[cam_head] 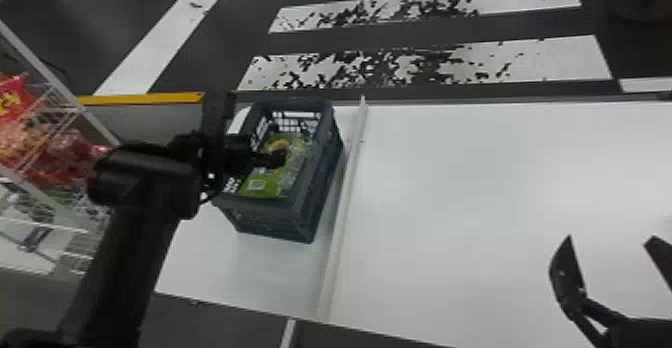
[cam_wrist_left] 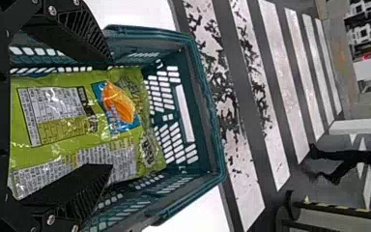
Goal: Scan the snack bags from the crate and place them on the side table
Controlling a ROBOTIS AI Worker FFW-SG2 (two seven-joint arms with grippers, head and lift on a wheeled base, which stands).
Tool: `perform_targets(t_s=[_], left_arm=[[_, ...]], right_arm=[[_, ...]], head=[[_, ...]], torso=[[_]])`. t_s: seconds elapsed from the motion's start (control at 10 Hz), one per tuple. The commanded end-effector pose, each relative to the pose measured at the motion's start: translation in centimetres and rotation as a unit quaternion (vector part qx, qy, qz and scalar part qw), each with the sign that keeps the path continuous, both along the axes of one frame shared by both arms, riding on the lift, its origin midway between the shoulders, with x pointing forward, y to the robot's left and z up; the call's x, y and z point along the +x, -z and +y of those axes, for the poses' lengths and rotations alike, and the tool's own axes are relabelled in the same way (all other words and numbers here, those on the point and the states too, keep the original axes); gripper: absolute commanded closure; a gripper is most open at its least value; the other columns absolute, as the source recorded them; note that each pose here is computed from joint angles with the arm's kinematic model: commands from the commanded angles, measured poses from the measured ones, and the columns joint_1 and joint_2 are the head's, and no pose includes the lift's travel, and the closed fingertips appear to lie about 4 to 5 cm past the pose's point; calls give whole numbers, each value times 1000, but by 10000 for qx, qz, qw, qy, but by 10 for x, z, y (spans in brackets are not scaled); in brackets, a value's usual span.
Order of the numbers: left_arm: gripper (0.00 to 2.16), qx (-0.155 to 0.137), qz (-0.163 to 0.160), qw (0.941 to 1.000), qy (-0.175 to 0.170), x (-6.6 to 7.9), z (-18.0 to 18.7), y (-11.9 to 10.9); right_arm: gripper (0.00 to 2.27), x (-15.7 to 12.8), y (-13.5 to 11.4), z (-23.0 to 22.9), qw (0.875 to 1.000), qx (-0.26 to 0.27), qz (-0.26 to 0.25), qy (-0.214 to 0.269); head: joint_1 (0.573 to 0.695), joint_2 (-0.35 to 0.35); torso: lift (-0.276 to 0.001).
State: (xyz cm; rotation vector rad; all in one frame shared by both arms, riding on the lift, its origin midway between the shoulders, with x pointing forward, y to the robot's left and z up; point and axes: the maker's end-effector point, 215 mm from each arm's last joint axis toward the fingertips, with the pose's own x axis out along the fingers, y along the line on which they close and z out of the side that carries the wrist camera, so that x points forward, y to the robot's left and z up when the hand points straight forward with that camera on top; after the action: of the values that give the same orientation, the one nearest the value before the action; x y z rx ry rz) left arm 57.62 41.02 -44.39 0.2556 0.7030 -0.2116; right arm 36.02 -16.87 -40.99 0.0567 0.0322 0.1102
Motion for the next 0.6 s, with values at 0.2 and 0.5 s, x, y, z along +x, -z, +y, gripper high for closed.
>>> perform_targets(t_s=[0.2, 0.5], left_arm=[[134, 144, 559, 9978, 330, -1, -14, 35], [134, 96, 1254, 9917, 261, -20, -10, 65]], right_arm=[[60, 1, 2, 7, 9999, -56, 95, -95], [60, 3, 7, 8, 9997, -88, 179, -127]], head=[[695, 276], [695, 272]], torso=[[-50], [-50]])
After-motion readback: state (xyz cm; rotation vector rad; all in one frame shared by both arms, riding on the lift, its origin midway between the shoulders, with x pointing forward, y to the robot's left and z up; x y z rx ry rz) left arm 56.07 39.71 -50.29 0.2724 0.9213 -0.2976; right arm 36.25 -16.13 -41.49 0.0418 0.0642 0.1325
